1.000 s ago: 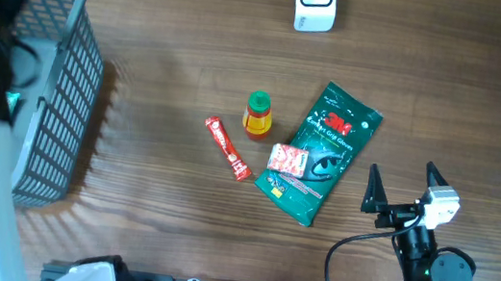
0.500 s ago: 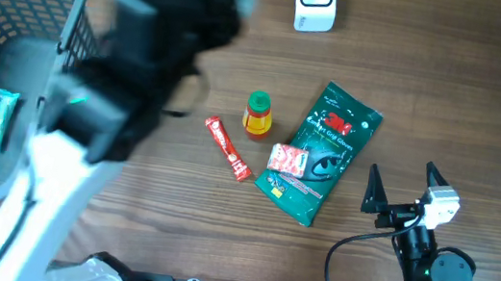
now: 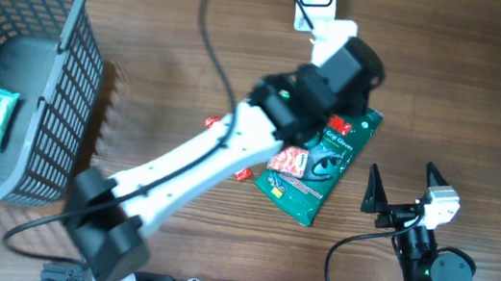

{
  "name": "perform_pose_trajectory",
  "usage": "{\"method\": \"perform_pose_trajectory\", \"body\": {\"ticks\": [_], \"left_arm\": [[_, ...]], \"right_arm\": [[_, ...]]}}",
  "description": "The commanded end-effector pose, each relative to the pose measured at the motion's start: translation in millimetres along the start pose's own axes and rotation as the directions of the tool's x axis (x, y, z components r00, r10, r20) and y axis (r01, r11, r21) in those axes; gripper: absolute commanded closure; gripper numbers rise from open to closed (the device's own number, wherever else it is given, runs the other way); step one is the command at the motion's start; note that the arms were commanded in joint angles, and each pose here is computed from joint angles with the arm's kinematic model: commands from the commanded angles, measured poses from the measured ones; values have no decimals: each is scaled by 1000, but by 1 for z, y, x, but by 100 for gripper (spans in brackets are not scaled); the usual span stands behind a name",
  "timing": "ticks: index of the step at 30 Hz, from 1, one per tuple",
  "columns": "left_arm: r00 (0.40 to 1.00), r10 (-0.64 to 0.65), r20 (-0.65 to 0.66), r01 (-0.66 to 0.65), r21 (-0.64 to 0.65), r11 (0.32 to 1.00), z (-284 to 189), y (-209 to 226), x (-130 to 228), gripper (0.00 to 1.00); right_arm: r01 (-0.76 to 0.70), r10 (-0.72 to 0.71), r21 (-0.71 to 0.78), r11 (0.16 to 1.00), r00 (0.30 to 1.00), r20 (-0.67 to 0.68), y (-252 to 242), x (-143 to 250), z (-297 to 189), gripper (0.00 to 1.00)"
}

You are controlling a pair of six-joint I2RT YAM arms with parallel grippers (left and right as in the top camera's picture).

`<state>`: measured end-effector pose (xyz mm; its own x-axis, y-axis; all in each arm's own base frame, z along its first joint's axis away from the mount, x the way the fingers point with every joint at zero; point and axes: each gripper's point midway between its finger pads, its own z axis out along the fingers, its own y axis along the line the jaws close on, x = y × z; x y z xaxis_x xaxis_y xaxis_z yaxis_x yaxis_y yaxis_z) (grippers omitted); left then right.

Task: Scan the item barcode
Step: 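Lift the jar out and set it upright on the gloves pack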

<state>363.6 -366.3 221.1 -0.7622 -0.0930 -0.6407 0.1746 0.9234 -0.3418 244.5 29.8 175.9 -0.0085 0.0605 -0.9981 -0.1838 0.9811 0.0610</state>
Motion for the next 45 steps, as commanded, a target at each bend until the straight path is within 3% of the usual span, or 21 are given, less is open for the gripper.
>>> {"method": "perform_pose_trajectory", "body": {"ticks": [1,7,20,21,24,30,36,40,45], "left_arm": [[998,29,-52,-30,-28,999,28,-5,27,37],[990,58,-130,-70,-86,994,67,6,62,37],[977,81,-198,-119,-193,974,109,35,98,36],[975,82,-205,-124,-199,972,112,37,101,35],[979,85,-185,-125,-216,968,111,39,96,15],[992,113,-59,-120,-143,982,59,11,38,1],[986,91,139,-88,-26,996,-36,-14,-38,0],[952,72,299,-58,-53,997,-99,5,-87,0],[871,5,491,100,-189,977,-173,76,-143,0]], "right_arm": [[12,-12,1,1000,1000,12,0,-3,-1,0],[12,-12,1,1000,1000,12,0,-3,-1,0],[12,-12,1,1000,1000,12,0,-3,-1,0],[12,-12,1,1000,1000,12,0,-3,-1,0],[12,-12,1,1000,1000,12,0,-3,-1,0],[12,-12,1,1000,1000,12,0,-3,-1,0],[12,-12,1,1000,1000,12,0,-3,-1,0],[12,-12,1,1000,1000,12,0,-3,-1,0],[12,-12,1,1000,1000,12,0,-3,-1,0]]}}
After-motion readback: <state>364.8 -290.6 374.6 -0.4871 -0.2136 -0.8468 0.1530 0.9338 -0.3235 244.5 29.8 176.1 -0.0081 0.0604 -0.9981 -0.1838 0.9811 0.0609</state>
